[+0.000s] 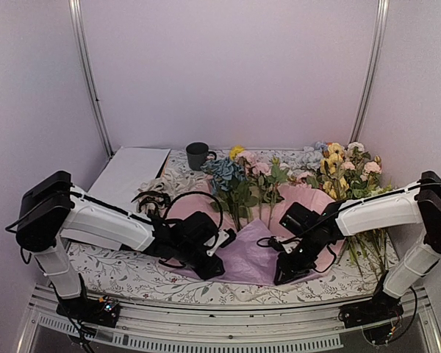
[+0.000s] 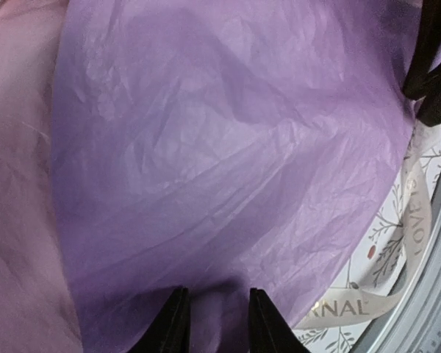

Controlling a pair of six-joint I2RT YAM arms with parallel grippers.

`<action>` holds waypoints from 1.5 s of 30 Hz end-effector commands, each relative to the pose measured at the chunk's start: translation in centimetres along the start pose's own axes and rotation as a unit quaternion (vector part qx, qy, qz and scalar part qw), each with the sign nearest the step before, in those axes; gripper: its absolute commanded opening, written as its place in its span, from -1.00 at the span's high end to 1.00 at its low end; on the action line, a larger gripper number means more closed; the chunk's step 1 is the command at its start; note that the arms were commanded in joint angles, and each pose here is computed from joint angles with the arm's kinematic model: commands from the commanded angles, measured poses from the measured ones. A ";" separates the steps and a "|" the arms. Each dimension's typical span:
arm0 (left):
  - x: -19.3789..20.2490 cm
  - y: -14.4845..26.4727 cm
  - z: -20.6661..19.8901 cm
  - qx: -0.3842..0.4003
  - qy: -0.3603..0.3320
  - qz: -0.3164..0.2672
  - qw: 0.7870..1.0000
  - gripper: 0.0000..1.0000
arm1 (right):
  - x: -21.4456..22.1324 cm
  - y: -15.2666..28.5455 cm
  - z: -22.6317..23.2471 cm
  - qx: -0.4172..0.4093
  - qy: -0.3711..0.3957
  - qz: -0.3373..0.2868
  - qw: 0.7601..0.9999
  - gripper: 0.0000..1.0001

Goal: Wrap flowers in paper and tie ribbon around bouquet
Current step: Press the fold line of the 1/4-folded wrapping paper.

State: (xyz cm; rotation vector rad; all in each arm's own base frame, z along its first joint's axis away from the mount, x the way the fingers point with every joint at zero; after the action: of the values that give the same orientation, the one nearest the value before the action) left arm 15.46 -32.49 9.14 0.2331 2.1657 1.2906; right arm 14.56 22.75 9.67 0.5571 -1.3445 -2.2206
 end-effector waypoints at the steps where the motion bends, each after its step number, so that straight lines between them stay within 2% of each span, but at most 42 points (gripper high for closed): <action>1: 2.5 0.3 2.3 -0.026 0.033 0.047 0.998 0.43 | 2.5 0.7 -2.9 0.042 -0.076 0.012 0.996 0.48; 4: 2.9 1.0 2.8 -0.029 0.040 0.046 0.998 0.41 | 3.4 0.7 -3.6 0.048 -0.094 0.015 0.994 0.48; 8: 3.2 2.3 3.2 -0.037 0.043 0.041 0.998 0.30 | 3.3 0.7 -3.8 0.049 -0.096 0.020 0.994 0.49; 10: 2.3 3.2 3.0 -0.057 0.036 0.033 0.997 0.28 | 3.0 0.8 -3.6 0.048 -0.093 0.016 0.994 0.48; 15: -4.9 5.4 -4.4 -0.020 -0.097 -0.047 0.994 0.23 | 2.1 1.5 -3.1 0.042 -0.083 0.007 0.996 0.49; 19: -8.4 2.9 -6.0 0.021 -0.124 -0.094 0.988 0.17 | 1.5 1.9 -2.8 0.037 -0.079 -0.004 0.996 0.49; 23: -9.8 -1.7 -5.1 0.026 -0.102 -0.066 0.992 0.19 | 0.8 2.5 -2.5 0.038 -0.078 -0.019 0.996 0.48; 29: -10.4 -5.0 -5.0 0.024 -0.107 -0.053 0.993 0.16 | -0.4 4.0 -1.8 0.048 -0.067 -0.043 0.996 0.46; 32: -9.8 -6.1 -4.4 0.012 -0.103 -0.036 0.994 0.16 | -1.0 6.0 -1.8 0.070 -0.068 -0.077 0.992 0.31; 36: -9.1 -6.8 -3.8 0.003 -0.096 -0.024 0.995 0.16 | -0.2 10.1 -4.4 0.115 -0.126 -0.140 0.975 0.12; 41: -9.0 -7.0 -3.6 0.004 -0.095 -0.023 0.995 0.16 | 3.5 14.7 -8.0 0.132 -0.222 -0.220 0.941 -0.41; 45: -9.1 -7.0 -3.6 0.005 -0.097 -0.025 0.995 0.16 | 5.6 14.8 -10.0 0.119 -0.270 -0.231 0.927 -0.84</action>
State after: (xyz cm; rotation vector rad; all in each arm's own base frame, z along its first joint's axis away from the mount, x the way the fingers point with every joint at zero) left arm 21.42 -43.20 9.60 0.2691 2.0043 1.1375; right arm 19.95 8.43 20.27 0.5839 -1.9046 -2.7599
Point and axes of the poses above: each gripper's point midway between its finger pads, its own y axis back along the fingers, its own z axis along the line the jaws close on, x = y × z, the point moved 9 cm from there along y, back along the fingers, and after that the axes turned 14 degrees about y, right-handed, at the moved point
